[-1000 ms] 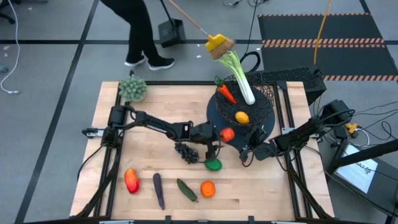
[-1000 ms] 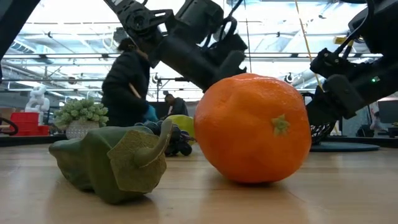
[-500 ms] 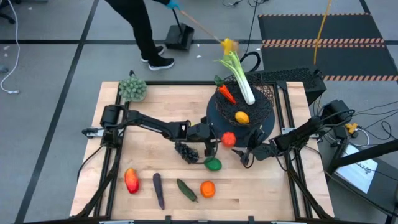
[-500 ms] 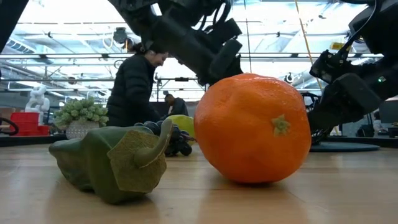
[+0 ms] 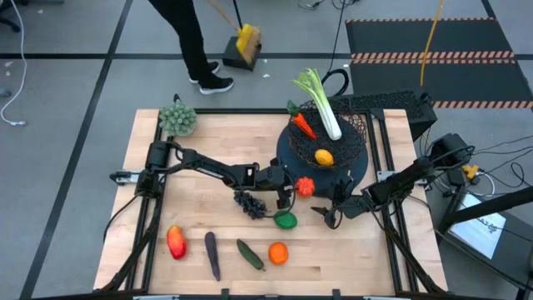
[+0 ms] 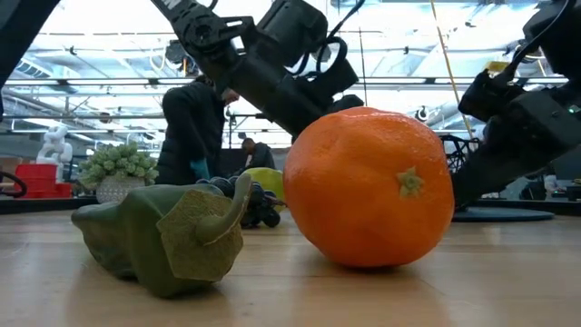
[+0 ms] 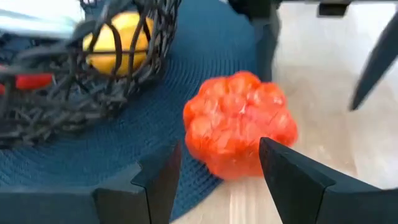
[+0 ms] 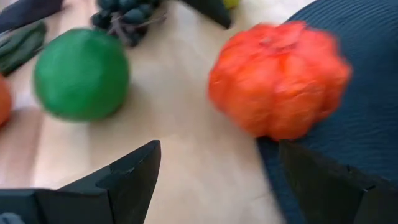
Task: Build produce basket
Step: Put the orange pumpkin into the black wire basket
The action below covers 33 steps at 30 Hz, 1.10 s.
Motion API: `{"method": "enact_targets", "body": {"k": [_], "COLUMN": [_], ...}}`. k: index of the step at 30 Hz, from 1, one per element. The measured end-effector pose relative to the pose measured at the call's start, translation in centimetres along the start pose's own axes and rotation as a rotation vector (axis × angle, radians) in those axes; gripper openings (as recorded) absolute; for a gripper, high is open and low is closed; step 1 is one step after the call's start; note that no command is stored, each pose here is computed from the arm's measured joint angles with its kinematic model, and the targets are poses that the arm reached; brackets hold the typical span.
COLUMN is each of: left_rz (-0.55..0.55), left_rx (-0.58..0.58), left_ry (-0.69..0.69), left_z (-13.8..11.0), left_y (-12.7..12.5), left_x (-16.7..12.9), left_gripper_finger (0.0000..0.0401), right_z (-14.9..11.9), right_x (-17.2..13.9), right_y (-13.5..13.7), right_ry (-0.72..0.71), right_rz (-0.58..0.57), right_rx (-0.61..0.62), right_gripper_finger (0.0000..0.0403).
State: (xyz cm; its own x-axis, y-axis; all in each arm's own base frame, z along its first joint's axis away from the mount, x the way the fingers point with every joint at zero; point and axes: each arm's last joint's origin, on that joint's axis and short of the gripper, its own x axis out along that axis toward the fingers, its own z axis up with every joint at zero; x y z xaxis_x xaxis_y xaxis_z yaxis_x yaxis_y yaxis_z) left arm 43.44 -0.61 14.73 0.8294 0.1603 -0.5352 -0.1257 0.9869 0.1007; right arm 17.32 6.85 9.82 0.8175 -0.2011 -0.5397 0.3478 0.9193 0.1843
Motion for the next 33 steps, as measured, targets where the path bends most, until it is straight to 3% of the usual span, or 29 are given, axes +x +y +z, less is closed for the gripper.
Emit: {"method": "enact_targets", "body": {"k": [8, 19, 33], "left_rz": [-0.044, -0.135, -0.216], "left_rx": [-0.002, -0.018, -0.058], "left_ry": [0.004, -0.04, -0.03], "left_z": [-0.2, 0.2, 0.2], "left_y": [0.2, -0.3, -0.6], "left_x": [0.3, 0.2, 0.1], "left_gripper_finger": [0.0218, 0.0218, 0.0218], "right_z": [-0.1, -0.7, 0.1], "right_x": [0.0, 1.1, 2.9], "right_y": [-0.6, -0.4, 0.3], "right_ry": [-0.067, -0.098, -0.134], "right_rz": [-0.145, -0.16, -0.179], "right_rx": [-0.029, -0.048, -0.068], "right_gripper_finger": [0.0319, 0.0396, 0.0391]}}
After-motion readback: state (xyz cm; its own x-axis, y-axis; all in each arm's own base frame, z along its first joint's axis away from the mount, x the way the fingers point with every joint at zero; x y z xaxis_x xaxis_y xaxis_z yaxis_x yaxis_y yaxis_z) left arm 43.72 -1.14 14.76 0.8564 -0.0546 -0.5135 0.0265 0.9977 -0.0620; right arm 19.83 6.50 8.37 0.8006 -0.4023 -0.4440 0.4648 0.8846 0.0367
